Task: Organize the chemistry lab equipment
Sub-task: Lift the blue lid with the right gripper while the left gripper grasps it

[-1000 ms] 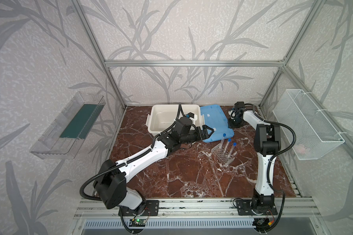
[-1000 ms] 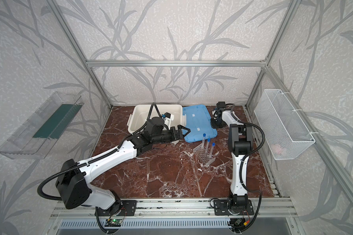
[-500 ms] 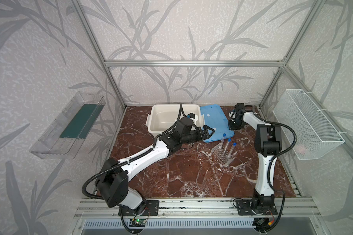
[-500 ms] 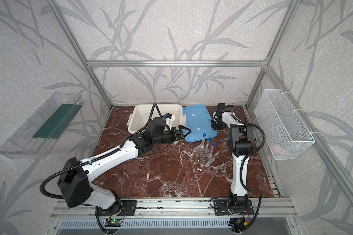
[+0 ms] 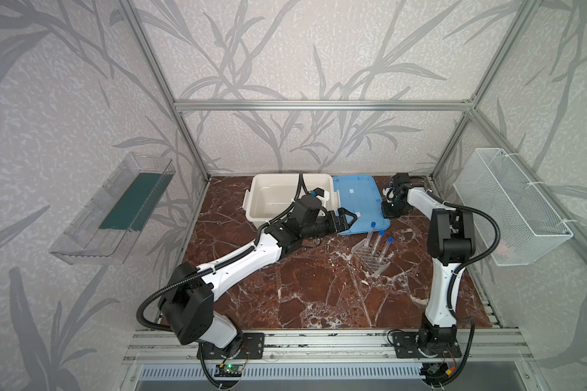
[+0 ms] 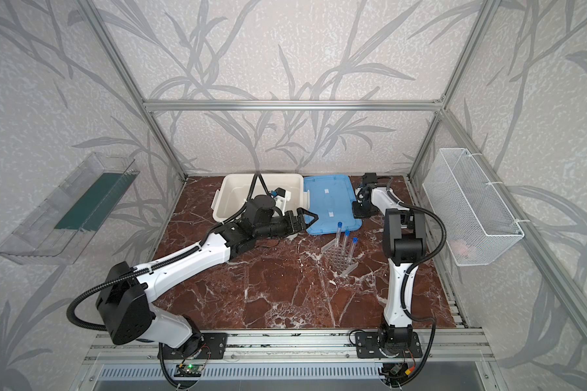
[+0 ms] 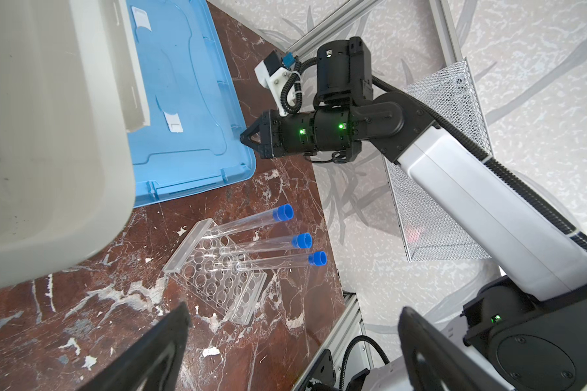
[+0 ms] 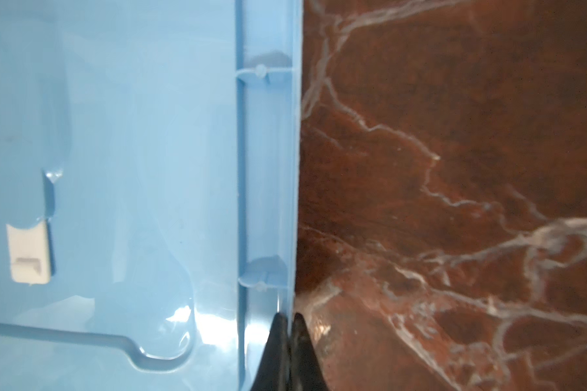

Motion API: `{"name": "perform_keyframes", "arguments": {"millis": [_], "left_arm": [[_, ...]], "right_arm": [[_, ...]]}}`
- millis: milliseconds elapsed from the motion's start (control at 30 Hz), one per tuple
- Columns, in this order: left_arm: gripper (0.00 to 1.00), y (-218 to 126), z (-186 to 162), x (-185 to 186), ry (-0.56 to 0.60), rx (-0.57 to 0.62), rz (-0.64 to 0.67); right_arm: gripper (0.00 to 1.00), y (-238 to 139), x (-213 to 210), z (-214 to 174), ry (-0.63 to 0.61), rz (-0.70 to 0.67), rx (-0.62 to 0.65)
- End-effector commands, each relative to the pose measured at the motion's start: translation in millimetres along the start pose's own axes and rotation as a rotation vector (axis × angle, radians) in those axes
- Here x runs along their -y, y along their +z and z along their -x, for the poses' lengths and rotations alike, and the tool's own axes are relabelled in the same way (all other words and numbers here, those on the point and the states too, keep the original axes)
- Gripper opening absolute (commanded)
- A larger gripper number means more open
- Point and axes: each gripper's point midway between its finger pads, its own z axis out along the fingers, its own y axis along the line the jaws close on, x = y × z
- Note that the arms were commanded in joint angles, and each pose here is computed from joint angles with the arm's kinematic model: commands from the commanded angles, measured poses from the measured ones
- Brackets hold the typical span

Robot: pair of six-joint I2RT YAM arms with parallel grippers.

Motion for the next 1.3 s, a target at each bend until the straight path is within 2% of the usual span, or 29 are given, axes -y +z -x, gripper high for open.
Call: {"name": "perform_keyframes", "arguments": {"millis": [0, 300, 533, 900, 1100, 1267], "left_arm": [[0.97, -2.3, -2.2, 1.0, 0.002, 0.003, -0.012], [0.97, -5.2, -1.0, 1.7, 0.017, 0.012, -0.011], [0.97, -8.5, 1.4, 1.2, 0.042, 0.019, 0.007], [0.99, -24.3, 22.8, 24.6, 0.180, 0.060, -0.016], [0.99, -41.6, 51.4, 47.7, 0.259, 0.099, -0.146], [0.99, -59.8, 75.1, 49.1, 0.338, 0.165, -0.152]], "right_arm": [[0.01, -50.3, 4.4, 15.3, 0.017, -0.037, 0.101], [0.00, -108.2, 9.1, 19.5, 0.047, -0.089, 0.215], [0.00, -167.6, 14.4, 26.7, 0.081, -0.136, 0.368], [0.00, -253.0, 20.3, 25.2, 0.120, -0.198, 0.581], [0.00, -296.3, 9.3, 20.2, 0.131, -0.145, 0.690], [0.00, -331.2, -8.8, 8.4, 0.128, -0.048, 0.758]]}}
